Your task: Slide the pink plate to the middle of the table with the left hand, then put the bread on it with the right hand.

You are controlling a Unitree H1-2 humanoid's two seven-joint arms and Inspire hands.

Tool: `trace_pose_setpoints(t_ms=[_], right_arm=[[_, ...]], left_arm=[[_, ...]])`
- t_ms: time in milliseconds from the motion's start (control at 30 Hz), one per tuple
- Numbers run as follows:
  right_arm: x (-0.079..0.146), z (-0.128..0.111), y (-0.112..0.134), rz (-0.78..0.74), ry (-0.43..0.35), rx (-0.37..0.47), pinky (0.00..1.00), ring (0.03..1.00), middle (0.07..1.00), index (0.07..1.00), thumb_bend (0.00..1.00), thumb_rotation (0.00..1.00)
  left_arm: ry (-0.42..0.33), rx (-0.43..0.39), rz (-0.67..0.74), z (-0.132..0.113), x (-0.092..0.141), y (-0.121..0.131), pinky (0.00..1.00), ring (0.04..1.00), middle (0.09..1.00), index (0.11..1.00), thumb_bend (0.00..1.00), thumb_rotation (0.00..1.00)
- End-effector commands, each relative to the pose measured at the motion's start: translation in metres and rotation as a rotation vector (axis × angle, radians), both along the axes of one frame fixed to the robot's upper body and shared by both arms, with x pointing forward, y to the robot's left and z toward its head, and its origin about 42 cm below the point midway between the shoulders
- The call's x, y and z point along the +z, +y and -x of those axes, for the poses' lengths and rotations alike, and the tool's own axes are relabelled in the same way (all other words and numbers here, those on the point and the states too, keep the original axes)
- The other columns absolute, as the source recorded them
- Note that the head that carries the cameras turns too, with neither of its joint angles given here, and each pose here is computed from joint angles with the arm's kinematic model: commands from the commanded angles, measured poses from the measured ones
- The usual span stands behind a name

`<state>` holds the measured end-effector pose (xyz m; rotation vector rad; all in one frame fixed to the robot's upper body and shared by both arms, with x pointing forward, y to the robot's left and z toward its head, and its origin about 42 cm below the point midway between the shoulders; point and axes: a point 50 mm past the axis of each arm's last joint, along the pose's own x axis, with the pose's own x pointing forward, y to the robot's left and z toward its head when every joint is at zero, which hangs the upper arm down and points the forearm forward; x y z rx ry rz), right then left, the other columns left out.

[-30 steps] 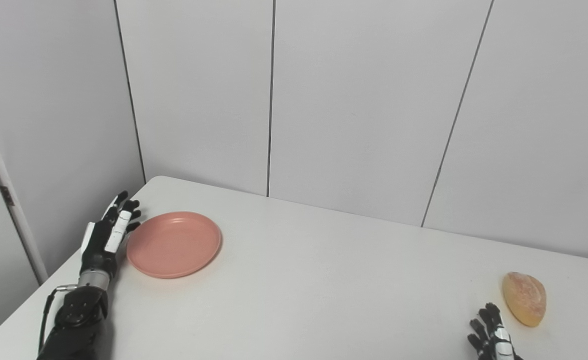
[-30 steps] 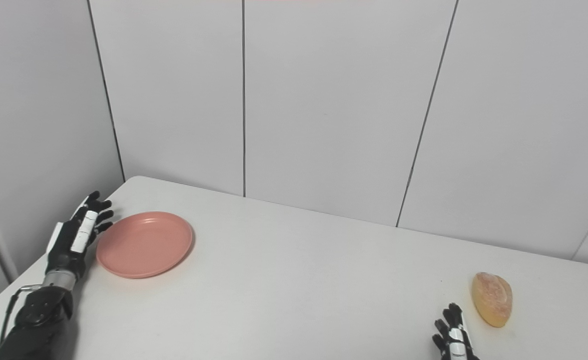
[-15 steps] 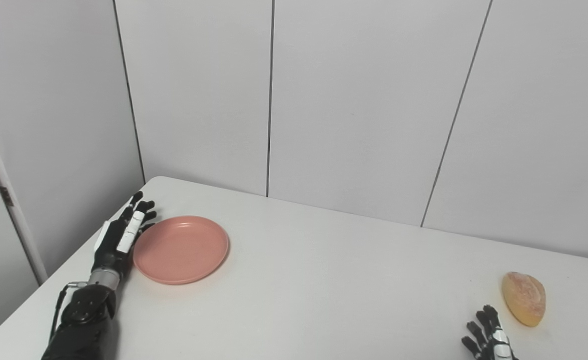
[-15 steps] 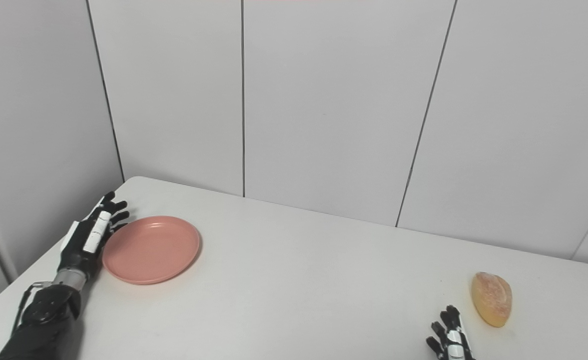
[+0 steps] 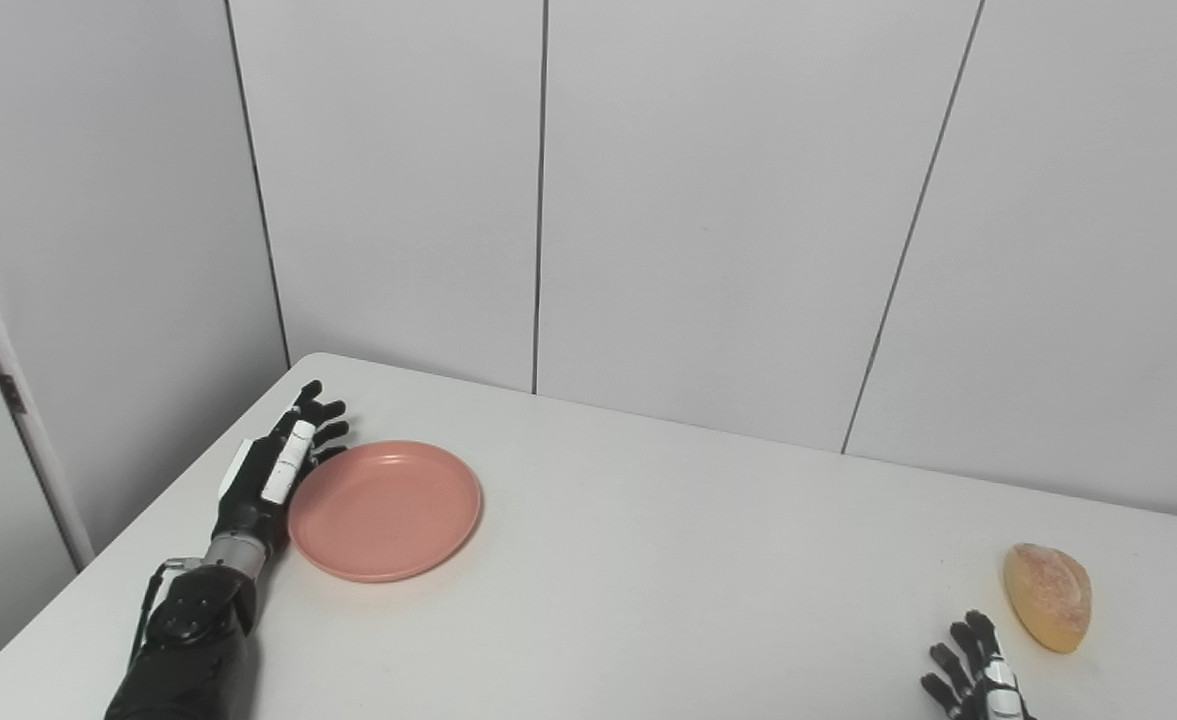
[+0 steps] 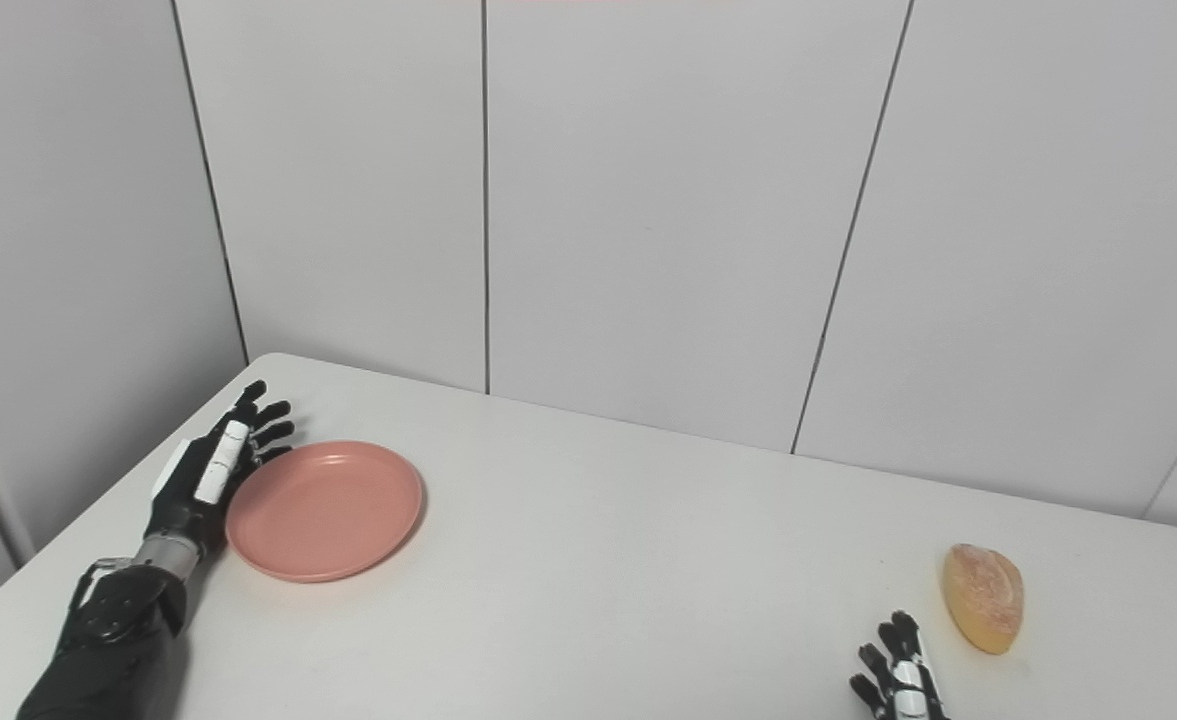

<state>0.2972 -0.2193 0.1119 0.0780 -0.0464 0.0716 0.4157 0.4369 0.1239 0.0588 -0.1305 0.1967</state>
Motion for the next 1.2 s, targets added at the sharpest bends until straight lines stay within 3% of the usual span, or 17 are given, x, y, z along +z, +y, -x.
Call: trace_pose_setpoints(t_ms=[0, 300, 700, 1167], right_arm=[[-0.009, 0.008, 0.004, -0.017, 0.048, 0.006, 0.91, 0.932, 0.97, 0.979, 0.71, 1.0], [-0.008, 0.008, 0.009, -0.017, 0.053, 0.009, 0.91, 0.926, 0.968, 0.979, 0.71, 1.0], [-0.005, 0.008, 0.012, -0.014, 0.052, 0.013, 0.92, 0.935, 0.977, 0.987, 0.68, 1.0], [-0.003, 0.008, 0.012, -0.005, 0.051, 0.021, 0.91, 0.93, 0.978, 0.984, 0.71, 1.0]], left_arm=[[-0.079, -0.056, -0.001, -0.011, 0.013, -0.015, 0.79, 0.862, 0.884, 0.934, 0.95, 0.84], [-0.057, -0.122, 0.003, -0.015, 0.003, -0.04, 0.78, 0.858, 0.884, 0.946, 0.96, 0.82], [-0.029, -0.2, 0.017, -0.019, -0.006, -0.069, 0.78, 0.86, 0.879, 0.954, 0.88, 0.83], [0.001, -0.252, 0.054, -0.02, -0.02, -0.102, 0.78, 0.872, 0.898, 0.968, 0.9, 0.82]])
